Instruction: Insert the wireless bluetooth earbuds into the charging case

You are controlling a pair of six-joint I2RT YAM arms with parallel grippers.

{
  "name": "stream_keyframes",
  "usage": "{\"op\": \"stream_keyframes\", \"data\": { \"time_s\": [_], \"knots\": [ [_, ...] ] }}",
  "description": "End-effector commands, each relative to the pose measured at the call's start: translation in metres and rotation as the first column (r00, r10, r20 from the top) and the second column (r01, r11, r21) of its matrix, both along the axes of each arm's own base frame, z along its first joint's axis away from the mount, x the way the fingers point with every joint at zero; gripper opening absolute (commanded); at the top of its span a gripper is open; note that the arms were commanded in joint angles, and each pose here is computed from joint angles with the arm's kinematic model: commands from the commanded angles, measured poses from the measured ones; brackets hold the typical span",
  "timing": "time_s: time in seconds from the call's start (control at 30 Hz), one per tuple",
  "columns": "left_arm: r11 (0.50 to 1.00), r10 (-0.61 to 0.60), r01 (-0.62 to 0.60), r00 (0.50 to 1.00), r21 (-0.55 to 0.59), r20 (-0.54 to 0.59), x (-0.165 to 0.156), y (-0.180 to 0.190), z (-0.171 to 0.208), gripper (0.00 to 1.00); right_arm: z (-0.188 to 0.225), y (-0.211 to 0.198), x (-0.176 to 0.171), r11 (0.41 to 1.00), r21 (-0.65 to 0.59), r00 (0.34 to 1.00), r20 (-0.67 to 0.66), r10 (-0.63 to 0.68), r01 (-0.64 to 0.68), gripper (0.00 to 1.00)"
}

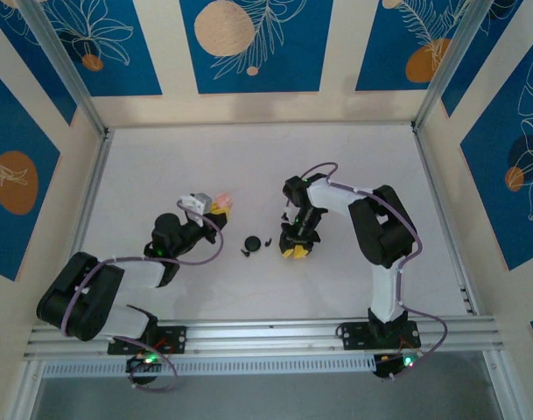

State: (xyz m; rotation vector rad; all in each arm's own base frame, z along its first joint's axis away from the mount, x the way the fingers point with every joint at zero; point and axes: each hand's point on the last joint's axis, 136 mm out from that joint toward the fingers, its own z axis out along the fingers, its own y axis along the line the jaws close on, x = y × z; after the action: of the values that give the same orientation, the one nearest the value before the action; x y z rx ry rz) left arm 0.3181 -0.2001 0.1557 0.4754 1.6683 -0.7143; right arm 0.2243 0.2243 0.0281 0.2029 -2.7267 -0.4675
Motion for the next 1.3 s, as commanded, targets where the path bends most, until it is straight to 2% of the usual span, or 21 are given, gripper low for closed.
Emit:
{"op": "stream_keyframes", "data": {
  "time_s": [0.0, 0.13, 0.27, 0.53, 0.67, 1.03, 1.27],
  "knots": [
    [1.000, -0.018, 0.018, 1.000, -0.002, 0.017, -0.004, 0.000, 0.004, 0.10, 0.024, -0.001, -0.009, 1.000, 0.021, 1.000, 0.011, -0.003, 0.002, 0.36],
    [1.000, -0.022, 0.022, 1.000, -0.001, 0.017, -0.004, -0.001, 0.004, 0.10, 0.035, -0.005, -0.014, 0.995, 0.045, 0.996, -0.003, -0.089, 0.089, 0.39],
    [1.000, -0.027, 0.027, 0.999, -0.001, 0.017, -0.004, -0.002, 0.004, 0.10, 0.026, -0.014, -0.022, 0.987, 0.036, 0.987, -0.041, -0.153, 0.155, 0.40],
    [1.000, -0.031, 0.032, 0.999, -0.002, 0.021, -0.004, -0.003, 0.006, 0.10, 0.008, -0.022, -0.021, 0.979, 0.024, 0.976, -0.086, -0.201, 0.204, 0.45],
    [1.000, -0.027, 0.027, 0.999, -0.002, 0.020, -0.004, -0.002, 0.007, 0.10, 0.001, -0.023, -0.009, 0.975, 0.028, 0.974, -0.063, -0.217, 0.219, 0.49],
    [0.999, -0.020, 0.020, 1.000, 0.029, 0.020, -0.005, 0.000, 0.007, 0.11, -0.009, -0.018, 0.022, 0.977, 0.030, 0.978, 0.000, -0.209, 0.209, 0.50],
    [0.999, -0.012, 0.010, 1.000, 0.041, 0.025, -0.006, 0.002, 0.009, 0.11, -0.005, -0.006, 0.048, 0.976, 0.075, 0.976, 0.056, -0.211, 0.207, 0.49]
  ]
}}
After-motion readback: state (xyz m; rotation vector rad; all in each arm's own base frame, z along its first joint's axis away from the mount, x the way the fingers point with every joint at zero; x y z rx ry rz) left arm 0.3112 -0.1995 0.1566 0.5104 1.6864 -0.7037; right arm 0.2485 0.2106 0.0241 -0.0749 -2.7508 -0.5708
